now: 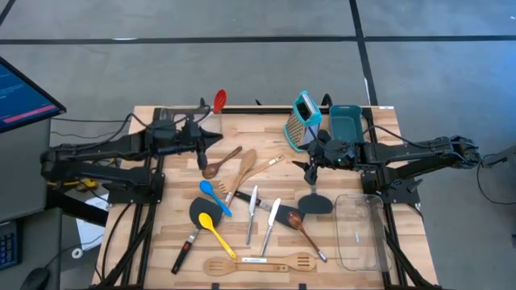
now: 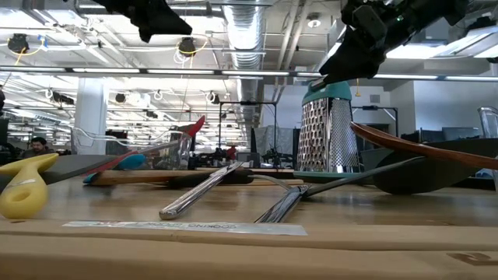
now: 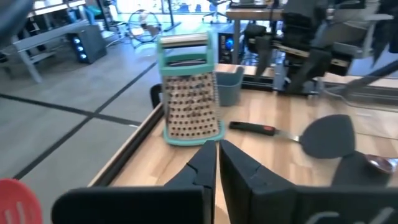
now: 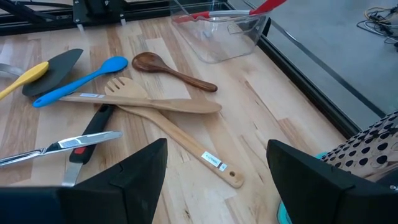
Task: Pick & Place Kitchen Items
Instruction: Put the right dark brown wooden spoon into the left transparent bin
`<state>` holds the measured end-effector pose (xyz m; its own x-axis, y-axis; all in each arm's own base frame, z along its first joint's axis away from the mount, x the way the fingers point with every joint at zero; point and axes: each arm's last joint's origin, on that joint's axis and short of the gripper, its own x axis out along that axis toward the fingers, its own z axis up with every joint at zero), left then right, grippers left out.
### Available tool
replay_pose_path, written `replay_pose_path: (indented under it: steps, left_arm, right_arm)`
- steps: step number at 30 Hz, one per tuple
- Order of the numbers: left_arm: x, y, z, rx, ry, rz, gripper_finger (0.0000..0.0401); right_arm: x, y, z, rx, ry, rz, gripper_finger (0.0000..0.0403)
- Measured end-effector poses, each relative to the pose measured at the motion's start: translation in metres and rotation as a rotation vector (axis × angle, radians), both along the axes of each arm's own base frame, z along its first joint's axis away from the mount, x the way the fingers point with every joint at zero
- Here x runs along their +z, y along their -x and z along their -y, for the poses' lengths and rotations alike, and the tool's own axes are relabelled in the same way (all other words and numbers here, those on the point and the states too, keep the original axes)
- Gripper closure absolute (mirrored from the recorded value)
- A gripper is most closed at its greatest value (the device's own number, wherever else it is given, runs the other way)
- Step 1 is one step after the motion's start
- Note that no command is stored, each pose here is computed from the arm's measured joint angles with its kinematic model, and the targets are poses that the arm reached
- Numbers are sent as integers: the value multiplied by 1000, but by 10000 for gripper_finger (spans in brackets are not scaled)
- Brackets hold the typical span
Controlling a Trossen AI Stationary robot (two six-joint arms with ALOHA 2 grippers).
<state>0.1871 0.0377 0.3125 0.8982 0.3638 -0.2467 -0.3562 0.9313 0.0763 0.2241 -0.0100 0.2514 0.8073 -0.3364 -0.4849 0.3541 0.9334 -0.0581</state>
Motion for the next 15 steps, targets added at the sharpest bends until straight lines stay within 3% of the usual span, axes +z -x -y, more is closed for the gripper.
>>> replay_pose_path:
  steps: [10,15]
  left_arm:
    - [1,-3,17,-90,-3,8,392]
    - [1,-4,25,-153,-81,-15,397]
  right_arm:
    - [0,0,0,0,0,-5,133]
    - [0,0,0,-2,0,-5,133]
